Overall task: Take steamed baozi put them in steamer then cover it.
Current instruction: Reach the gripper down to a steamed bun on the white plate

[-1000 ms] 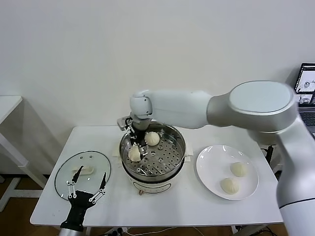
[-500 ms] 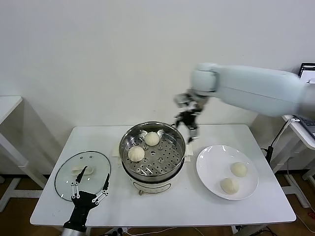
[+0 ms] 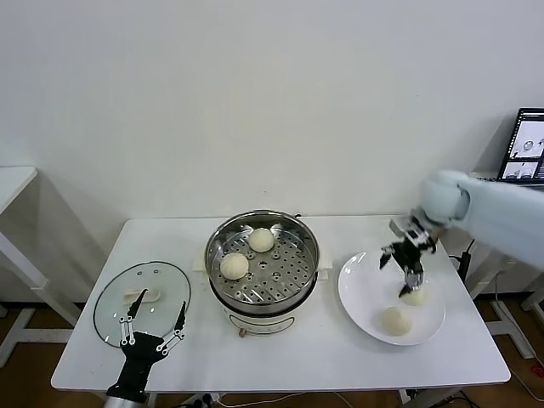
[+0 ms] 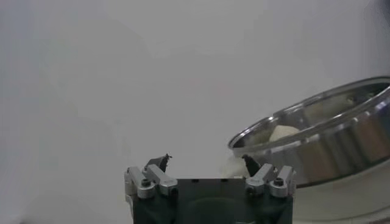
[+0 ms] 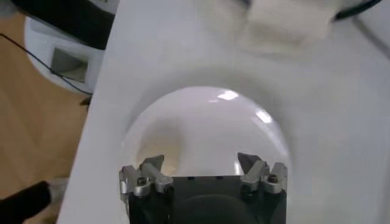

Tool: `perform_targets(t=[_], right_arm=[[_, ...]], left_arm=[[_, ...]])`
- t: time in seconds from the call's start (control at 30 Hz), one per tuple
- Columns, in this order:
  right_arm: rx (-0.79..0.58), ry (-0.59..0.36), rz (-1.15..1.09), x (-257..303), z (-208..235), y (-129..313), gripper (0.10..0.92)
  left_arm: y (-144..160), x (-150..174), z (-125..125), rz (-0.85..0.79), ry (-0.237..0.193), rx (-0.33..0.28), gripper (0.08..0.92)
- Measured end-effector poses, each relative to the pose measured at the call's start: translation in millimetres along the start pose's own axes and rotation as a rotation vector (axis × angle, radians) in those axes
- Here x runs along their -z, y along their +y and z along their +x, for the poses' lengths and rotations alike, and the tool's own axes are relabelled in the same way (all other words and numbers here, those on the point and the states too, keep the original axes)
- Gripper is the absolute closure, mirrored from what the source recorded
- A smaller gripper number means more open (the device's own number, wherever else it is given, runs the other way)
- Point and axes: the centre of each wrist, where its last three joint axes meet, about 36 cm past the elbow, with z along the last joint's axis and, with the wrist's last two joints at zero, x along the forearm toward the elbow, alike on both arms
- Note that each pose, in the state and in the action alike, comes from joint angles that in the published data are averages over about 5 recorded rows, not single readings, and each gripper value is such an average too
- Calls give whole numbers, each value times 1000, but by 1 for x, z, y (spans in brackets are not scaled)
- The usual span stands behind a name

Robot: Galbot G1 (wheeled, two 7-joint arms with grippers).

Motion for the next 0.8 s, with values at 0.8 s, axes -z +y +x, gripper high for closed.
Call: perform_targets(t=[0.8], right_arm=[[6, -6, -53, -20, -73, 29, 290]], left_arm=[[-1, -3, 2, 3, 8, 3, 177]])
